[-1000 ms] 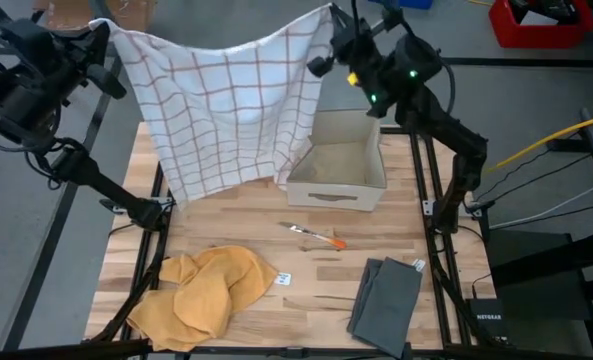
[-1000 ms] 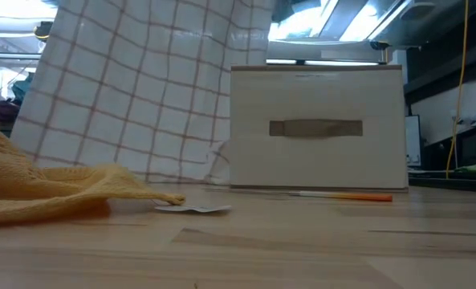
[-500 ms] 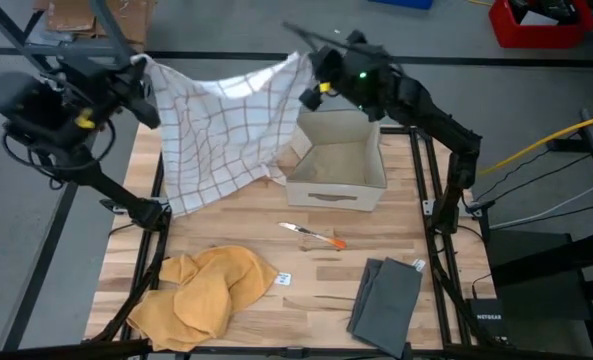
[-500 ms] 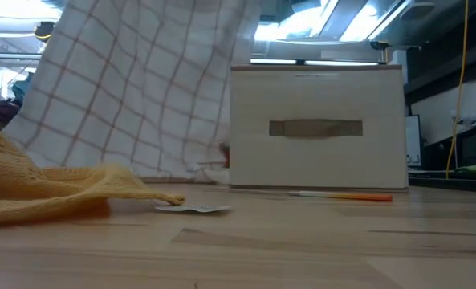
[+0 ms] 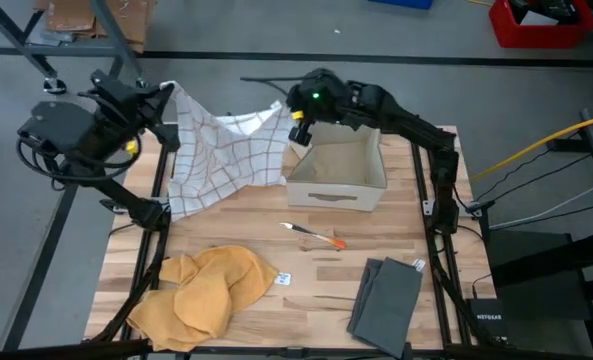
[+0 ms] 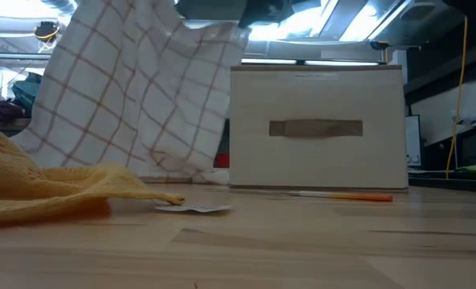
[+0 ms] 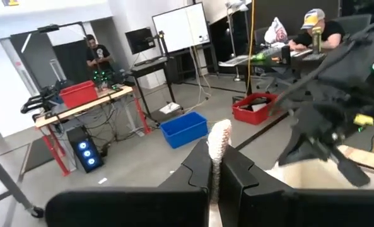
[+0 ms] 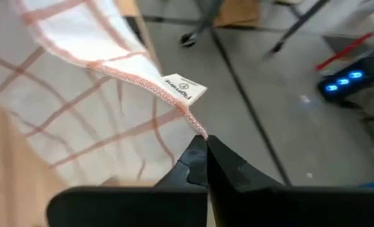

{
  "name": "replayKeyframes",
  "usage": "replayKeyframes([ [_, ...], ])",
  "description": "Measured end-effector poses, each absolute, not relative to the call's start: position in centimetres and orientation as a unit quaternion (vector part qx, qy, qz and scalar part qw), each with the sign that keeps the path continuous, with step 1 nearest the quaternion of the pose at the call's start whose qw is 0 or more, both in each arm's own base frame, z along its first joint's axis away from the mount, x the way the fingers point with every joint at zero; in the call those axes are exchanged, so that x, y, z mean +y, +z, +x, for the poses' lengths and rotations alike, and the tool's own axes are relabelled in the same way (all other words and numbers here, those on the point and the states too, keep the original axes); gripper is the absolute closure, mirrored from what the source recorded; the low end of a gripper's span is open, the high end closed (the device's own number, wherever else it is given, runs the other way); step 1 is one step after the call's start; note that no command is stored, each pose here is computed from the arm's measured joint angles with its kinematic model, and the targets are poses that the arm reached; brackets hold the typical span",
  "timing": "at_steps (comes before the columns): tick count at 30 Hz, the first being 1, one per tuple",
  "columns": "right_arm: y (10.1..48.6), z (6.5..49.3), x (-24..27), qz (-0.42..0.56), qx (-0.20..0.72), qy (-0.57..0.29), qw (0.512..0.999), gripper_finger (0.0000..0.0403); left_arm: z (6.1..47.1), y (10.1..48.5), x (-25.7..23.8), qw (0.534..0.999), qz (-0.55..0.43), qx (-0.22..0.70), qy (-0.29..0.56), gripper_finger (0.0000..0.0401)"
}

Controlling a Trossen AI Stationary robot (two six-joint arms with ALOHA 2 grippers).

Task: Fold towel
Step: Fold the white kitchen towel

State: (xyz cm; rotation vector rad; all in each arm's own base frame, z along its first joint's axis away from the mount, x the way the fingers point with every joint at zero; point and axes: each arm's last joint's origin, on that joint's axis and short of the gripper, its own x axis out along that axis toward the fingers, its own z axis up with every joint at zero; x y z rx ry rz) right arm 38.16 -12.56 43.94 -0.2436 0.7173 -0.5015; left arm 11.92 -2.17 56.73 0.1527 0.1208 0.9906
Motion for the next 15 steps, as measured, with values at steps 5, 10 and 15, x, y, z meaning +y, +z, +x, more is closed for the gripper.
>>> replayKeyframes([
  [5,41.0,40.5,-13.0,-0.104,0.378,-0.200,0.898,0.0402,12.2,56.4,-2.3,0.876,0.078,0.065,0.472,0.0401],
  [10,37.1,42.6,-13.5,-0.075,0.430,-0.162,0.885,0.0402,12.2,56.4,-2.3,0.876,0.075,0.063,0.472,0.0401],
  [15,33.2,44.0,-13.9,-0.065,0.497,-0.140,0.854,0.0402,12.2,56.4,-2.3,0.876,0.075,0.064,0.472,0.0401],
])
